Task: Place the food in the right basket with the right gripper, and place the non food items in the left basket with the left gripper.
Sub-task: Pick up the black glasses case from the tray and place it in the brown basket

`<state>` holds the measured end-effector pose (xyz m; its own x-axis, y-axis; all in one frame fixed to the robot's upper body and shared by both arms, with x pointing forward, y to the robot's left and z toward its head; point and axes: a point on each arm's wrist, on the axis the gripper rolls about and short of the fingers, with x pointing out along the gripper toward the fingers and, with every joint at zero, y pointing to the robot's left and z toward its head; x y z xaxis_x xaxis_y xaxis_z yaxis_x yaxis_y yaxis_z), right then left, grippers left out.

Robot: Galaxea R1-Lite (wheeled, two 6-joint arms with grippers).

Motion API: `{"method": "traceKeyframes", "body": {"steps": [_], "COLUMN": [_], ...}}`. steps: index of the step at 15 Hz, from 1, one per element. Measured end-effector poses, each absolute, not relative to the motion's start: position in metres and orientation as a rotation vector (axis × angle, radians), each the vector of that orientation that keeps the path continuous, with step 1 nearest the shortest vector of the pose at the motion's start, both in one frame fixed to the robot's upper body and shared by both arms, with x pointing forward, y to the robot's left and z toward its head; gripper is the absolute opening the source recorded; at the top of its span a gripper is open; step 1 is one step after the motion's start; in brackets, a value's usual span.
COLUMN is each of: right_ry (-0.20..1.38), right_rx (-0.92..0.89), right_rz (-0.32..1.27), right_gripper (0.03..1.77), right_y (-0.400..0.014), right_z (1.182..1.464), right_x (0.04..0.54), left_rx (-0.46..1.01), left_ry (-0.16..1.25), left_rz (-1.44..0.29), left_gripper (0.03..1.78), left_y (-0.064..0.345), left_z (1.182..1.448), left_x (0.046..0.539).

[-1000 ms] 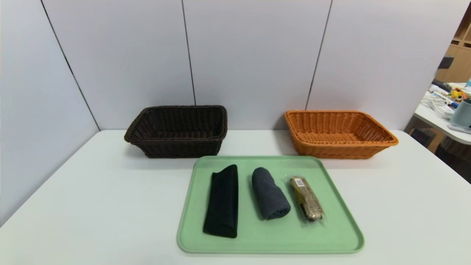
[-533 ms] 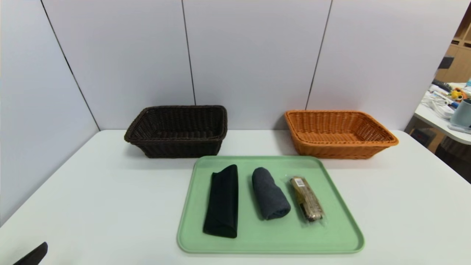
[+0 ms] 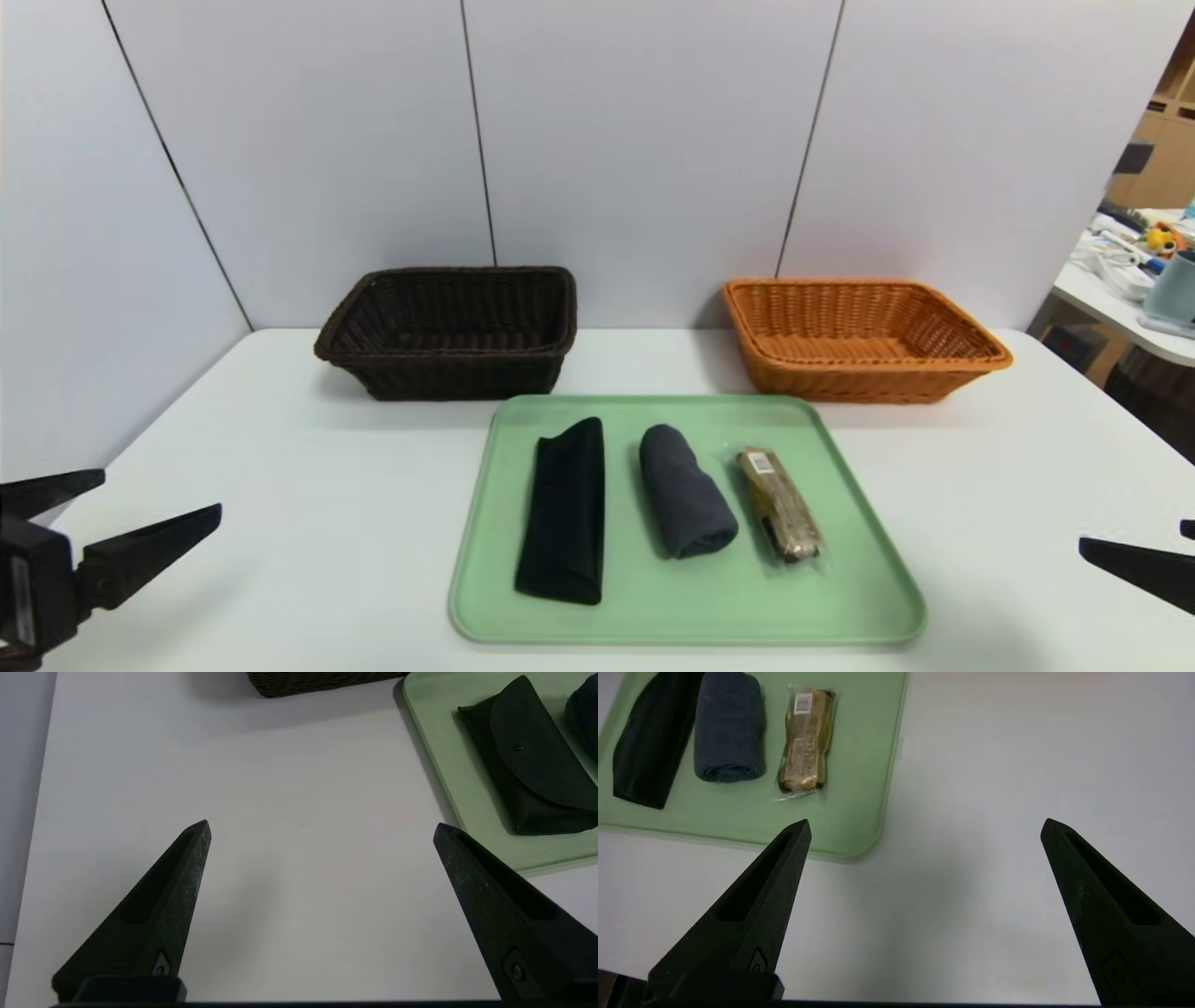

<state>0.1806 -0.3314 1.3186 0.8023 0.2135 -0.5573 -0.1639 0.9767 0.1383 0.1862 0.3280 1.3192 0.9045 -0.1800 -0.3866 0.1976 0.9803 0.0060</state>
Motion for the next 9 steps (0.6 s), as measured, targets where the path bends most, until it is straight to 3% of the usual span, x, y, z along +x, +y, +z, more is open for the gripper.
{"method": "traceKeyframes", "body": {"steps": [5, 9], "right_ry": [0.736, 0.860], "right_rx": [-0.002, -0.048], "right_rz": [0.275, 0.284], "right_gripper": [1.70, 1.70], "right_y": [-0.331, -0.335], "right_z": [1.329, 1.333], "right_x": [0.212, 0.221], "left_rx": [0.121, 0.201], "left_ry": [0.513, 0.521], "left_rz": [-0.278, -0.359], "left_gripper": [1.69, 1.69], "left_y": [0.321, 0.316], "left_z": [1.320, 1.322], "left_x": [0.242, 0.264]}}
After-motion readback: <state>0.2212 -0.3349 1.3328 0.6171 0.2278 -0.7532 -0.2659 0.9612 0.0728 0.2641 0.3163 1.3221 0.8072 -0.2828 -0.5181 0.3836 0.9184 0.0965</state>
